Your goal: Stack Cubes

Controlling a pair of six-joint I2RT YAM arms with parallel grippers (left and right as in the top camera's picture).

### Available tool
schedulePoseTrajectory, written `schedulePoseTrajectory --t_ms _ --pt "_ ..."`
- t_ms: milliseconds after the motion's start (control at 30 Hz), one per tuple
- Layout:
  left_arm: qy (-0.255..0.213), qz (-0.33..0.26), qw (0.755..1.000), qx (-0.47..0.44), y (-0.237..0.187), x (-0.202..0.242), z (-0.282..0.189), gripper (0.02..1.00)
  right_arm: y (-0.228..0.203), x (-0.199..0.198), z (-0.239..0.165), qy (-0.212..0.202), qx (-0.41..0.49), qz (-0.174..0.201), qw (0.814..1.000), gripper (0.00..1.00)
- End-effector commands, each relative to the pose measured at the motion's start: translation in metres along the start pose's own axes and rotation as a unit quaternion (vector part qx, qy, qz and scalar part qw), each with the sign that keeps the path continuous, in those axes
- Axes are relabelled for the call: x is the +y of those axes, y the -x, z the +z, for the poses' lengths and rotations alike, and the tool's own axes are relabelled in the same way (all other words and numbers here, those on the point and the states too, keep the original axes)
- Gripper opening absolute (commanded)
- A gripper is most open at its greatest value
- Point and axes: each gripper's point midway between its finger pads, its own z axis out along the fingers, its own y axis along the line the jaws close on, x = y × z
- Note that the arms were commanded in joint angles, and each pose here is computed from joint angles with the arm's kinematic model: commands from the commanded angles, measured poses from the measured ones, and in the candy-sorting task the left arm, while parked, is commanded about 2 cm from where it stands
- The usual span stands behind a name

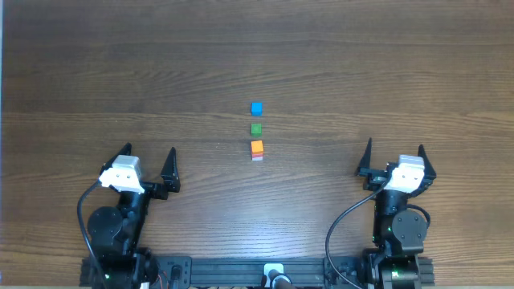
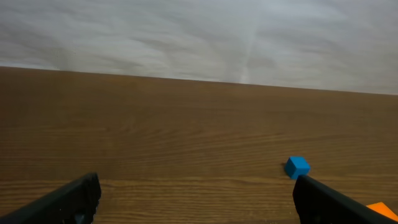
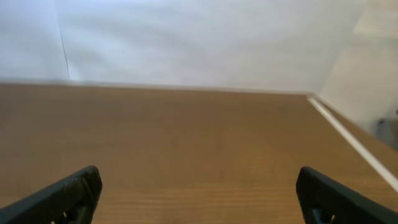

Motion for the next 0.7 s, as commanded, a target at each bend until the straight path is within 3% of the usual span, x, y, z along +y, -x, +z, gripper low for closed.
schedulePoseTrajectory --t_ms 33,367,433,600,700 --pt "-0.007 0.009 1.000 -0.001 -0.002 -0.002 0.000 0.998 0.050 0.014 -0.006 0.051 -0.087 0.049 0.994 0.993" --pt "-0.007 0.009 1.000 -0.001 -0.002 -0.002 0.000 0.996 0.121 0.012 0.012 0.063 -0.006 0.047 0.997 0.991" --pt "-0.007 0.009 1.000 -0.001 -0.002 -0.002 0.000 0.998 0.135 0.016 0.021 0.073 0.024 0.061 0.995 0.993" --pt "-0.007 0.009 1.000 -0.001 -0.002 -0.002 0.000 0.996 0.157 0.032 0.046 0.100 0.126 0.080 0.984 0.993" --pt "-0.007 0.009 1.000 -0.001 -0.002 -0.002 0.000 0.998 0.153 0.048 0.065 0.110 0.218 0.084 0.966 0.993"
